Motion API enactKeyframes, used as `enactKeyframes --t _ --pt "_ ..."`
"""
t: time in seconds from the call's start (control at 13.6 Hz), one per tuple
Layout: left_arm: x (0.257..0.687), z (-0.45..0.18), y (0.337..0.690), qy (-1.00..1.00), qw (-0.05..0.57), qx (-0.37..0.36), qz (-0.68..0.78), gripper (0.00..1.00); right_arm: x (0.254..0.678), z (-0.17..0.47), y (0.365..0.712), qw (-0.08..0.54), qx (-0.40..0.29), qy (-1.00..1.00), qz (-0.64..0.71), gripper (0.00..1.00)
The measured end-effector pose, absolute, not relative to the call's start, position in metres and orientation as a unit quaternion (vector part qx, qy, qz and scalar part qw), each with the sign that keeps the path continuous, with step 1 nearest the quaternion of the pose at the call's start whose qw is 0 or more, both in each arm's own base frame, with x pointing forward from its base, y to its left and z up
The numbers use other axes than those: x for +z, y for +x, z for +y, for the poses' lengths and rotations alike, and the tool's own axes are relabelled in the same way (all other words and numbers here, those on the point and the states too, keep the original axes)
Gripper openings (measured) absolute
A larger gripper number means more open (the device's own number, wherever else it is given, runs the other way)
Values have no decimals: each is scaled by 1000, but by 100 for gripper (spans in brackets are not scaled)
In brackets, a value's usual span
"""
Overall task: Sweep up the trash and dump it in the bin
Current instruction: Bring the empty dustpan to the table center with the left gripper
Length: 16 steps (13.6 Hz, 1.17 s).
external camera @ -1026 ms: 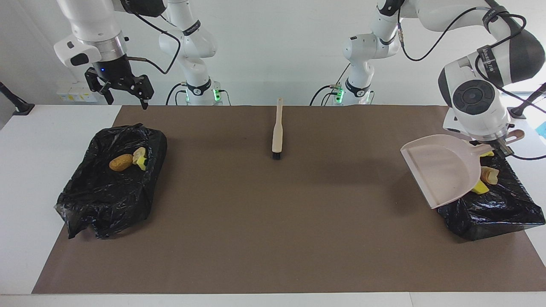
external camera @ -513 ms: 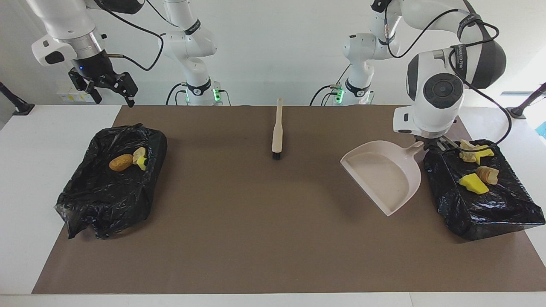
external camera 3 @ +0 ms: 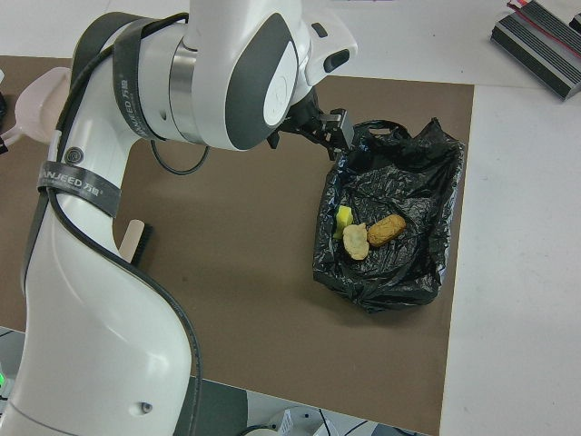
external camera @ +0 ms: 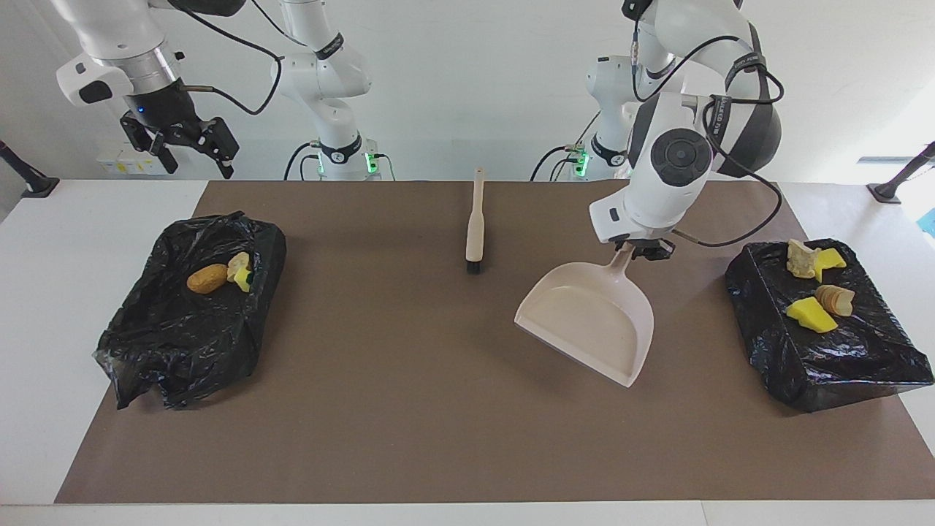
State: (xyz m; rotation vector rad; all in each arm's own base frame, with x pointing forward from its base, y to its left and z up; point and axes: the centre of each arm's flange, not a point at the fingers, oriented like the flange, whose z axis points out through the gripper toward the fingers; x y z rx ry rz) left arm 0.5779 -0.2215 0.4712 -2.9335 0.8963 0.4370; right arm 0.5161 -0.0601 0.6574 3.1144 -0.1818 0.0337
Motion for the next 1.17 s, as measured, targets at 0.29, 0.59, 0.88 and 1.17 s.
enactKeyframes --t 0.29,0.59,0.88,1.17 --pt "456 -304 563 -978 0 101 183 31 657 -44 517 -8 10 999 -47 100" --pt "440 -383 551 -993 -18 61 103 31 657 -45 517 -9 10 999 -48 100" --pt "428 -403 563 -996 -53 18 74 31 657 -45 517 -10 10 999 -48 100" --pt "398 -408 558 -993 -90 54 48 31 656 -45 517 -10 9 999 -48 100"
